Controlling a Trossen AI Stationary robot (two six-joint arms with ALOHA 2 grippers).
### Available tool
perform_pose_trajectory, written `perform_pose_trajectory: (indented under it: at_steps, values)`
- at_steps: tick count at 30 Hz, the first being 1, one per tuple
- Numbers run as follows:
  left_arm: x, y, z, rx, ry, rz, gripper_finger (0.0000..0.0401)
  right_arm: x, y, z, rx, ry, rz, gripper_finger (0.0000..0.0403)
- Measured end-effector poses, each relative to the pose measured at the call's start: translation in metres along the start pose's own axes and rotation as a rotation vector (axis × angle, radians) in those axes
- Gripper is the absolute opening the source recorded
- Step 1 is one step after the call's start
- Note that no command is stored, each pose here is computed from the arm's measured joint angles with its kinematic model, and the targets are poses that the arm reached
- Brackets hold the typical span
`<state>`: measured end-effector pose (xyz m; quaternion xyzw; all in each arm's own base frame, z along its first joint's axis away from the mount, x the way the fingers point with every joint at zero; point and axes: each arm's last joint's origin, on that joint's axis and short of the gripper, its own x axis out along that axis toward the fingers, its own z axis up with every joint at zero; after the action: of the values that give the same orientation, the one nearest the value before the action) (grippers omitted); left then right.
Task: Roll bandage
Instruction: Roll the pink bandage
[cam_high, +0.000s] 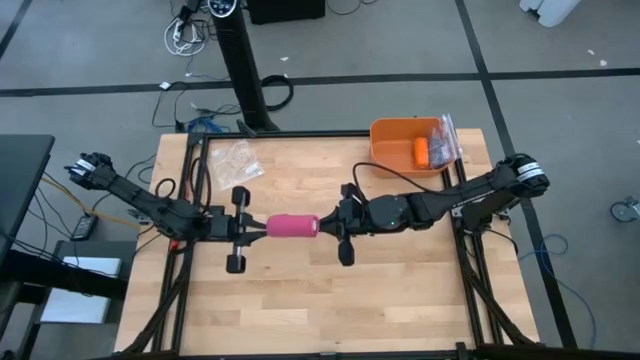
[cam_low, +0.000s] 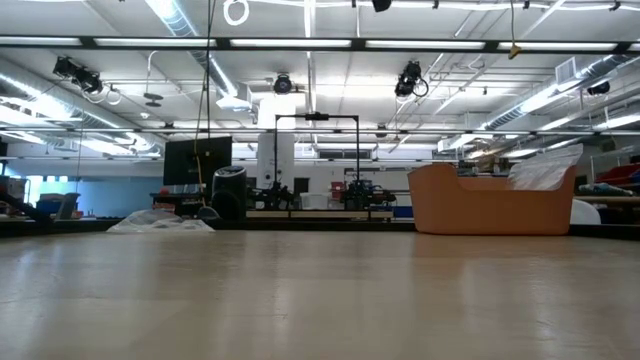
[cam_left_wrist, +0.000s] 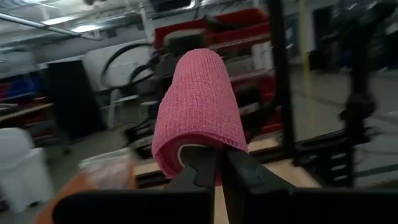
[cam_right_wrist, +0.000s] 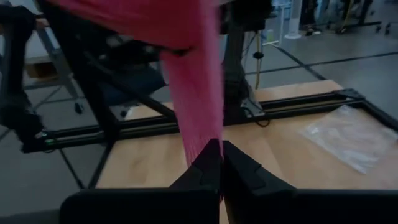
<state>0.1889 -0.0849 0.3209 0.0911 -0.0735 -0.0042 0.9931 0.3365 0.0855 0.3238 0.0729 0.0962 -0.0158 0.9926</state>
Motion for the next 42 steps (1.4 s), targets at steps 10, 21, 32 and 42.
perform_pose_trajectory:
  at_steps: [10, 21, 32, 42]
  values:
    - [0.005, -0.001, -0.010, 0.089, 0.087, 0.100, 0.0013, -0.006, 0.008, 0.010, 0.042, -0.014, 0.037, 0.0003]
    - [0.011, -0.001, -0.012, 0.157, 0.093, 0.164, 0.0013, -0.009, 0.013, 0.019, 0.089, 0.008, 0.074, 0.0003]
    - [0.020, -0.008, -0.031, 0.211, 0.203, 0.186, 0.0013, -0.009, 0.012, 0.022, 0.126, -0.014, 0.061, 0.0003]
    - [0.027, -0.014, -0.039, 0.238, 0.228, 0.189, 0.0011, -0.010, 0.012, 0.022, 0.175, -0.016, 0.035, 0.0063]
